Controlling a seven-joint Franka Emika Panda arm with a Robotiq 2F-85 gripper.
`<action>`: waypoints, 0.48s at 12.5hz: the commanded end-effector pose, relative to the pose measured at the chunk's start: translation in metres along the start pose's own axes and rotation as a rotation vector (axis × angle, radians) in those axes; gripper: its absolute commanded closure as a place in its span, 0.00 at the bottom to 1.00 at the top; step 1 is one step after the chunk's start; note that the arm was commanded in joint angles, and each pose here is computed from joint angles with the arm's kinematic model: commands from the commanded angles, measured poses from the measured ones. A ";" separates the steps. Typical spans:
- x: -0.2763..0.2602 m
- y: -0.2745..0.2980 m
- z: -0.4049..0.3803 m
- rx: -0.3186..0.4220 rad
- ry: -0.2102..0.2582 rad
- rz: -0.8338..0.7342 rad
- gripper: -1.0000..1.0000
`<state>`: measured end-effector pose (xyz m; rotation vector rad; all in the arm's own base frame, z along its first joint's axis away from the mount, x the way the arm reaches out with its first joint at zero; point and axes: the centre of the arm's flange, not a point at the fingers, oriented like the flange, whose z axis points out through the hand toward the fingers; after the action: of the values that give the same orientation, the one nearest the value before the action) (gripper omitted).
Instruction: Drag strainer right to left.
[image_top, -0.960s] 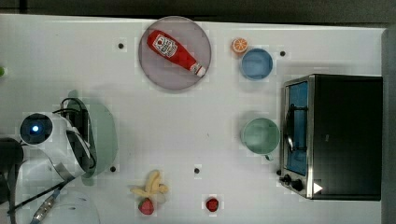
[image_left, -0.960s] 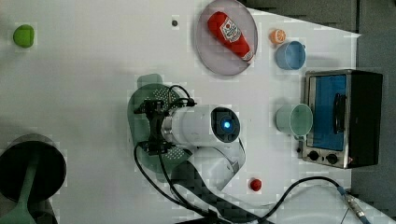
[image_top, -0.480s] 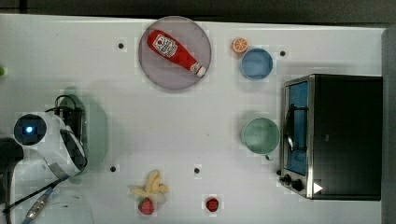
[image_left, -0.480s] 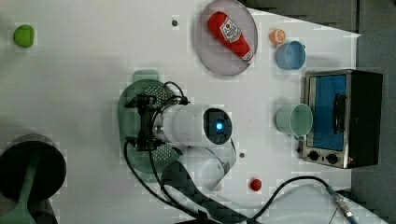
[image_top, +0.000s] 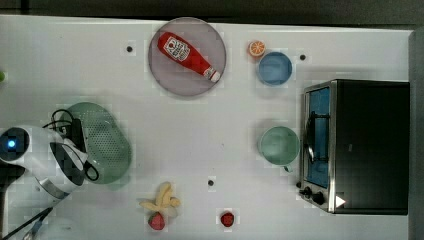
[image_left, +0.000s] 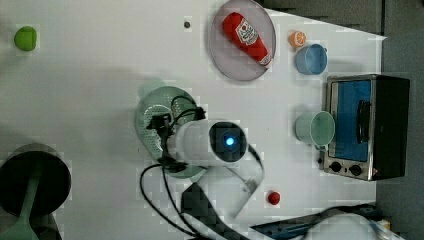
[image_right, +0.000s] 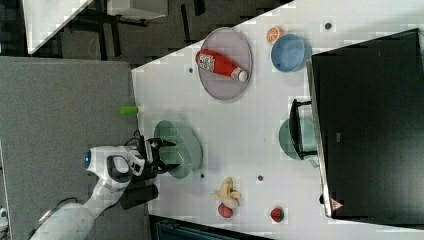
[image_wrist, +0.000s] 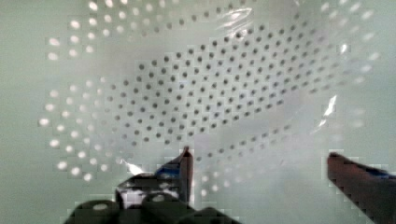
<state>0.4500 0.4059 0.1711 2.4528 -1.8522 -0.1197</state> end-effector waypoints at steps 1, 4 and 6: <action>0.108 -0.042 -0.168 0.129 -0.002 -0.129 0.00; 0.239 -0.024 -0.284 0.140 0.026 -0.256 0.00; 0.323 0.006 -0.341 0.148 0.024 -0.330 0.00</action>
<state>0.5498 0.1916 0.4659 2.7303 -1.5675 0.0009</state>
